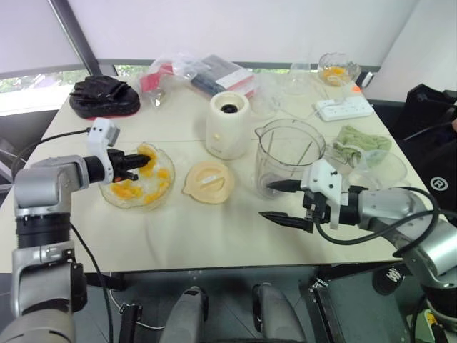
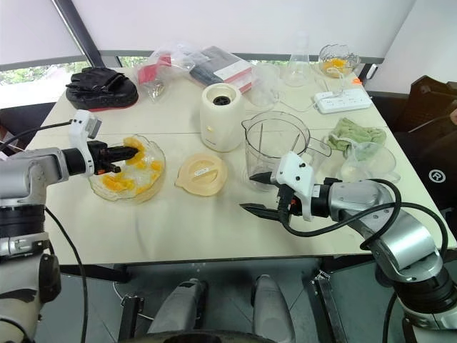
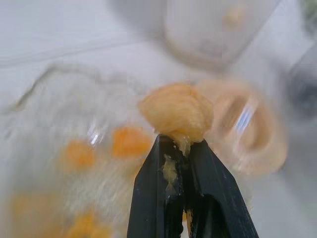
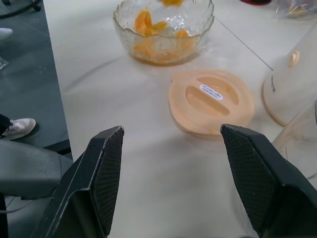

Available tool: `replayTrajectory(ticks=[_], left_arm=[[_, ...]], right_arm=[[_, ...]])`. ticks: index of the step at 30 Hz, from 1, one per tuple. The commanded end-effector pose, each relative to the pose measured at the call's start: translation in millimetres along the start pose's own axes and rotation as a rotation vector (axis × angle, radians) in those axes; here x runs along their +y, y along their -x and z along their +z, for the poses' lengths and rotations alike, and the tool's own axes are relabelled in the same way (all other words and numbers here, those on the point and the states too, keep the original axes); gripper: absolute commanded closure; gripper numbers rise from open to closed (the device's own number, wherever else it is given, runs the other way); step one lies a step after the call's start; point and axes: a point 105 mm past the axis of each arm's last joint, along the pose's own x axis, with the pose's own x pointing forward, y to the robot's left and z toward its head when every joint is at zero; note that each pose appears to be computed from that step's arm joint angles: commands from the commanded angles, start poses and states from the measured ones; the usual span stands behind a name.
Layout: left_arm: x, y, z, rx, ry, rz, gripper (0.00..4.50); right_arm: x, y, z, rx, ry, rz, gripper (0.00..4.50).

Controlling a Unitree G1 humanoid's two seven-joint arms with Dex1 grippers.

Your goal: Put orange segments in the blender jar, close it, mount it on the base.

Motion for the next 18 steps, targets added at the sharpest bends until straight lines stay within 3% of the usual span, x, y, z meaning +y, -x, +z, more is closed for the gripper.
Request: replayTrajectory(ticks=[1,5,9,18], left_arm=[[-2,10,4,-0.101,0.068,0.001,4.39],[12,12,-16,-0.16,0.234,0.051,4.39],[19,15,-22,-0.191,0.296,0.073,4.39],[15,15,12,-0.295,0.268,0.037,4.39]], right_arm=[[0,0,6,-0.022,0.032,-0.005,1.22],[-1,-1,6,-0.03,0.032,-0.025,1.22],[0,-2,6,-0.039,0.024,-0.044,1.22],[3,-2,4,-0.05,0.006,-0.085,1.22]])
